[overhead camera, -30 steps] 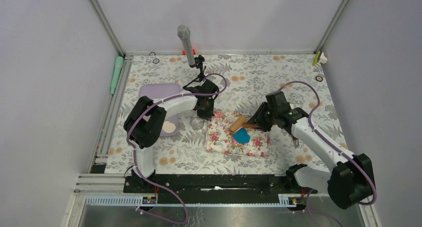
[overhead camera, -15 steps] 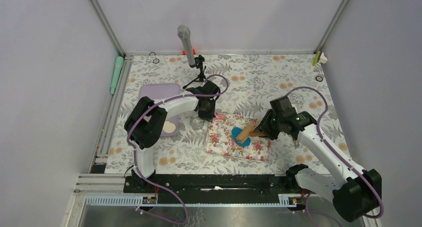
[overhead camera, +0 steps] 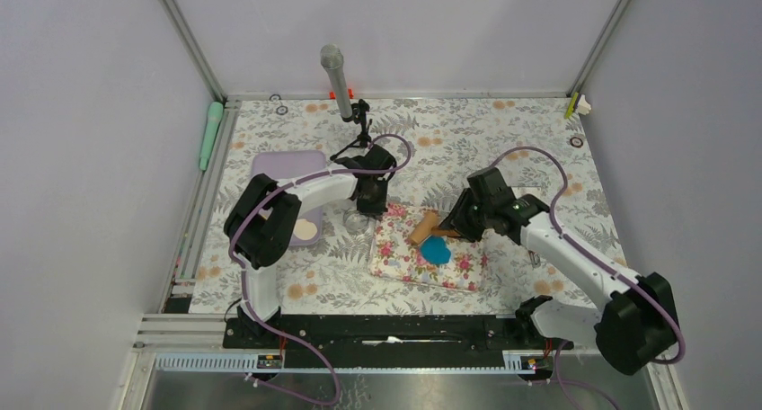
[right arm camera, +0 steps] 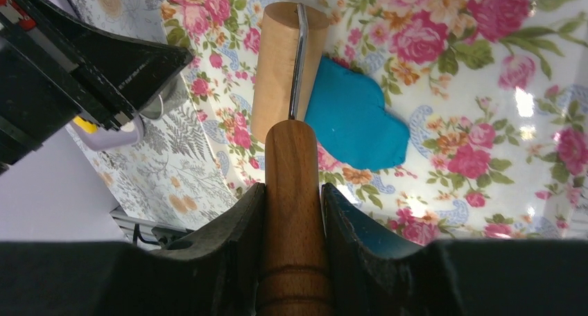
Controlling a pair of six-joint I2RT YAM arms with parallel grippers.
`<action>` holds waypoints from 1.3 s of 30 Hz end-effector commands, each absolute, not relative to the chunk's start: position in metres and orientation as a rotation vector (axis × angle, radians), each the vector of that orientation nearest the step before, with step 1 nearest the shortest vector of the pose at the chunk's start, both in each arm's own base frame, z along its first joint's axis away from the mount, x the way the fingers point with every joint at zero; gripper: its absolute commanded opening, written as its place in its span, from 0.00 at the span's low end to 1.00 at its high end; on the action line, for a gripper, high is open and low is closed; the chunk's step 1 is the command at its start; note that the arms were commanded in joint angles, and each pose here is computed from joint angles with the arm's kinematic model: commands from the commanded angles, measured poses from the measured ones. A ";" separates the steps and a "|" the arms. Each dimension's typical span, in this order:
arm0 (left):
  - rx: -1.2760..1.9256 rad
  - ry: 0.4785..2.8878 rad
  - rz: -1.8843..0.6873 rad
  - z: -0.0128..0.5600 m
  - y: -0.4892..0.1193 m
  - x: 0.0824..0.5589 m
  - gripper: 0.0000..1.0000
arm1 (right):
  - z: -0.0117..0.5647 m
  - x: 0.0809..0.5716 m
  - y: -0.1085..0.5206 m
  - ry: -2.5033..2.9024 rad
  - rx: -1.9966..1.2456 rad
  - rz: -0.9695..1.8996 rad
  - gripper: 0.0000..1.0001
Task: Roll out the dumpling wrappers from the dough
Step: Flatten out the dough on the work surface.
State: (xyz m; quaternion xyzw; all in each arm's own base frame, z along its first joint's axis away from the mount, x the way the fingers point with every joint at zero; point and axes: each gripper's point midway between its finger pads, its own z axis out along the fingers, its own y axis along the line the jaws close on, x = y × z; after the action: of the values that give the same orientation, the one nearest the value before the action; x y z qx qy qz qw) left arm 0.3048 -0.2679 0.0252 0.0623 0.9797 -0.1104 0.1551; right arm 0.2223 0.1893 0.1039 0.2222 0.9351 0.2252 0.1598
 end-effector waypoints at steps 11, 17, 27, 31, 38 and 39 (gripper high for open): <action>0.176 2.744 -0.324 0.040 -0.276 0.325 0.00 | 0.089 0.110 0.112 2.973 0.649 0.204 0.00; 0.206 2.731 -0.334 0.045 -0.283 0.333 0.00 | 0.122 0.133 0.115 2.918 0.560 0.201 0.00; 0.499 2.600 -0.385 0.055 -0.325 0.367 0.00 | 0.188 0.182 0.119 2.778 0.235 0.195 0.00; 0.600 2.542 -0.408 0.055 -0.341 0.385 0.00 | 0.190 0.190 0.121 2.755 0.144 0.192 0.00; 0.604 2.527 -0.403 0.063 -0.358 0.408 0.29 | 0.190 0.195 0.120 2.728 0.126 0.189 0.00; 0.603 2.526 -0.411 0.067 -0.360 0.409 0.39 | 0.190 0.195 0.119 2.725 0.127 0.183 0.00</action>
State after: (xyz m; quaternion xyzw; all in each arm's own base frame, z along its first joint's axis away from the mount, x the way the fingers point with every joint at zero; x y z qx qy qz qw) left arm 0.3887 -0.3453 0.0333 0.2103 0.9439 -0.1365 0.2148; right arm 0.1854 0.1215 0.1811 0.0600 0.9811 0.0710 0.1698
